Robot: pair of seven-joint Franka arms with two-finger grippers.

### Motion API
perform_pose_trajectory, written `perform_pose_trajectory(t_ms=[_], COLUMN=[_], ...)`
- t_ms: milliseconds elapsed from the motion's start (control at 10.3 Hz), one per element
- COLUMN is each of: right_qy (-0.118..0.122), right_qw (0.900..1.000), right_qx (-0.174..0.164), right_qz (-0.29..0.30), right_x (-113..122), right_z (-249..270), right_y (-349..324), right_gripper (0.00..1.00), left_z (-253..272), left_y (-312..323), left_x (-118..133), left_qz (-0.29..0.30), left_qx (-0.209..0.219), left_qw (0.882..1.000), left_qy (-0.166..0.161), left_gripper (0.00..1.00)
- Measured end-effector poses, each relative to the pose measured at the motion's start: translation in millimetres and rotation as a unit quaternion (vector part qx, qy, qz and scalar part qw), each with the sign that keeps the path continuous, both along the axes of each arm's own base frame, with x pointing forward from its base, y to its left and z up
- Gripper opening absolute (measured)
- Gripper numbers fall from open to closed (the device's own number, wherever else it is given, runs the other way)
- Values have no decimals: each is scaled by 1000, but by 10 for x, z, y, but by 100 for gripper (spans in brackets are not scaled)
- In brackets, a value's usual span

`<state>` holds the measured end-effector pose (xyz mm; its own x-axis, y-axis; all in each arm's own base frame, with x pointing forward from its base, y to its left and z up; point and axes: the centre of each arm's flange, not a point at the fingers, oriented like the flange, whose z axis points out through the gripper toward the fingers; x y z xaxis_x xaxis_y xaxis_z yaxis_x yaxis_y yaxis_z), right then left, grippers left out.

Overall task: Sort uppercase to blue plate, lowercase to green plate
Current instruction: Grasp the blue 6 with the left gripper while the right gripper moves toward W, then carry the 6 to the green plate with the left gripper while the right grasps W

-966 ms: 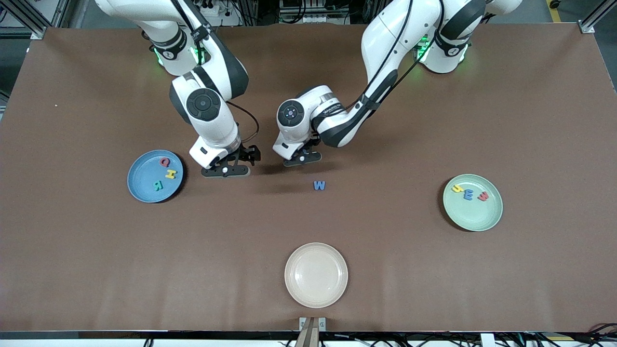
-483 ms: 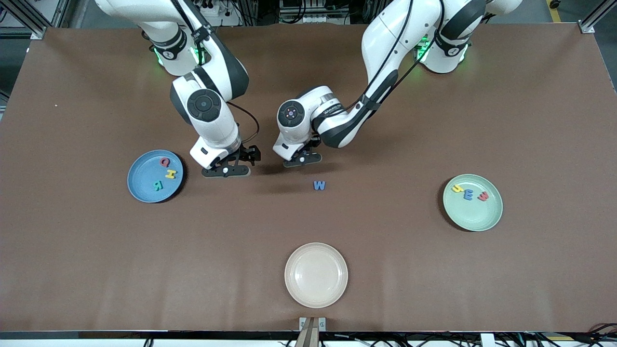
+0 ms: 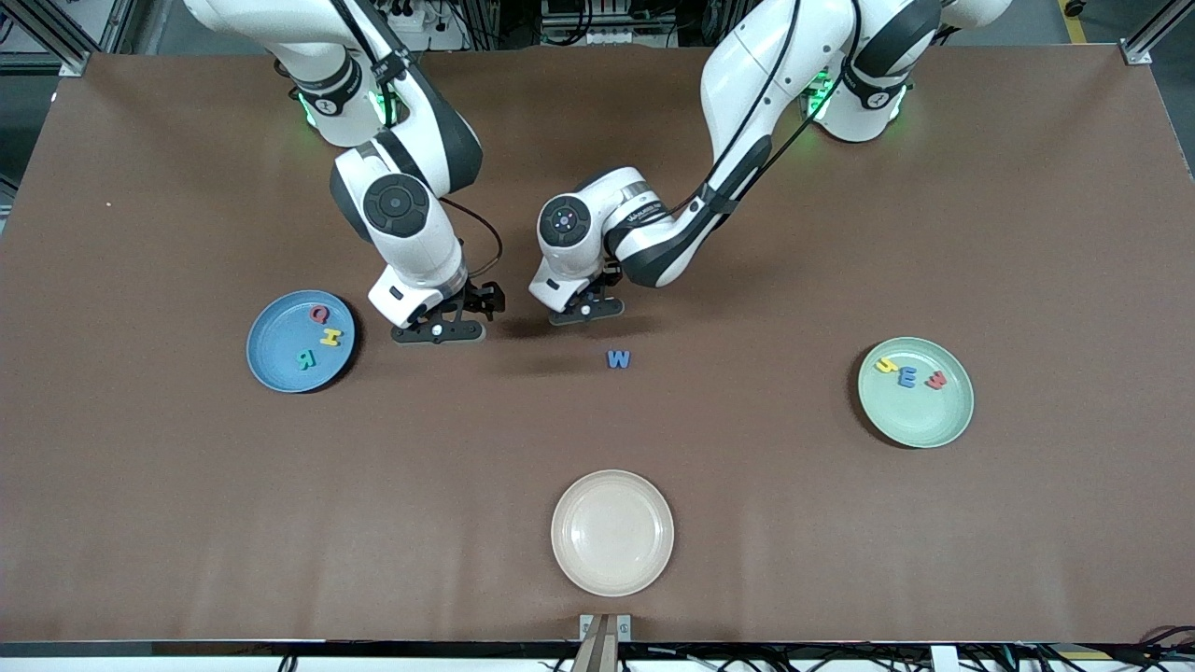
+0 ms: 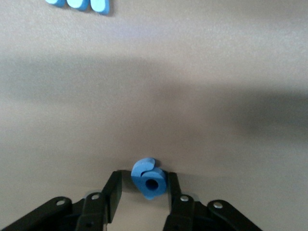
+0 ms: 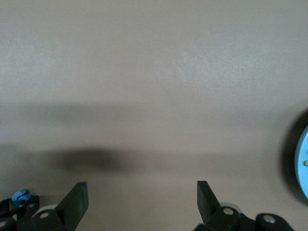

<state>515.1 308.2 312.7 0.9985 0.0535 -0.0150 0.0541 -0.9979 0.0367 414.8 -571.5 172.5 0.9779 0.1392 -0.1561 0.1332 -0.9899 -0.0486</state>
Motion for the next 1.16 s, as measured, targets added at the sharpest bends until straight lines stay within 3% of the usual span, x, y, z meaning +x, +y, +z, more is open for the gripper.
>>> perform_pose_trajectory(t_ms=[193,676,1160], right_qy=[1,1,-15], right_qw=[1000,1000,1000], right_qx=[0,-1,12], right_qz=[0,1,2], right_x=[-1,-2,67], right_z=[-9,-15,-96], right_y=[1,2,54], right_gripper=[100,100,100], left_z=[7,30,556], left_y=[10,34,541], left_x=[29,96,598], left_qz=[0,-7,-20], left_qx=[0,-2,5], left_qw=[1000,1000,999], left_qy=[-2,-8,-27], left_gripper=[38,33,33])
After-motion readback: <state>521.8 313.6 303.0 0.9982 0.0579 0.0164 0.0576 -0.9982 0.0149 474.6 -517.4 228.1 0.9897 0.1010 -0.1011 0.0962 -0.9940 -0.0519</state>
